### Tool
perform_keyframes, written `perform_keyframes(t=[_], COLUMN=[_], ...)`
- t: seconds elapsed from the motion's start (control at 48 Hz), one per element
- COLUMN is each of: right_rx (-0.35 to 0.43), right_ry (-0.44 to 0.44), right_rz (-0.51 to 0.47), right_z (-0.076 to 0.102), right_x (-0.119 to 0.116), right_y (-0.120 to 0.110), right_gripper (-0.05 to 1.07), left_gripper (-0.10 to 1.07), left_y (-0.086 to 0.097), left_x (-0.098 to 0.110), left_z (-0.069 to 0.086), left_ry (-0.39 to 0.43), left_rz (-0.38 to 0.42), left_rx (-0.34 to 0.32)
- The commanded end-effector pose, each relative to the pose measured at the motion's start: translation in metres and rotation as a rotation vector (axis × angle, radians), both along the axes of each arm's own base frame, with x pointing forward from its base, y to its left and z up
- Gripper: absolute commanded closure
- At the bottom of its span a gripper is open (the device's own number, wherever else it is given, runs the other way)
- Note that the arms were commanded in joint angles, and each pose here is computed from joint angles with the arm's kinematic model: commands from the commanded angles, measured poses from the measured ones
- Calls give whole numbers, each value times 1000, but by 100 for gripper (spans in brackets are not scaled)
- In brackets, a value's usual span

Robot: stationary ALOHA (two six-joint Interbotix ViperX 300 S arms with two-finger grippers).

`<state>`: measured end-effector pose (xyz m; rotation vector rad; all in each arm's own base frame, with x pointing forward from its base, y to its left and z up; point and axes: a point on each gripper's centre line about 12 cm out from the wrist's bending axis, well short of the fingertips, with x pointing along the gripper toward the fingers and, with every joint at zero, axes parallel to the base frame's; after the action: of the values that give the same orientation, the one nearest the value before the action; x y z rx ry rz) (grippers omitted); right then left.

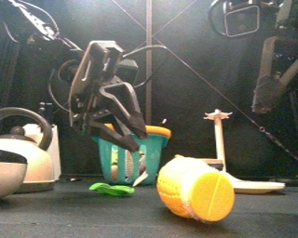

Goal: Grab cleaver handle

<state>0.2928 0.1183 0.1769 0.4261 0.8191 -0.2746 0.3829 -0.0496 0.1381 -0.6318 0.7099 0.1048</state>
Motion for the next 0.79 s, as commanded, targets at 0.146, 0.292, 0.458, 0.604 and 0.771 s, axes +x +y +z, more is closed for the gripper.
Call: perform_keyframes(t=[0.146,0.292,0.458,0.604,0.771], right_rx=[-116,-152,-179,-198,-217], right_ry=[34,76,120,162,197], right_rz=[-68,-148,-216,-229,-232], right_z=[-2,-13,-28,-42,-52], right_x=[-54,-78,-92,-98,-96], right_y=[-46,-73,-98,-106,-111], right_gripper=[63,60,41,27,27], left_gripper=[26,26,26,25,25], left_y=[4,5,7,8,3], left_x=[-9,-15,-23,-25,-26], left_z=[36,39,35,34,39], left_ry=[-127,-163,-174,-178,-233], left_rz=[-138,-205,-253,-256,-312], left_rx=[146,204,234,233,245])
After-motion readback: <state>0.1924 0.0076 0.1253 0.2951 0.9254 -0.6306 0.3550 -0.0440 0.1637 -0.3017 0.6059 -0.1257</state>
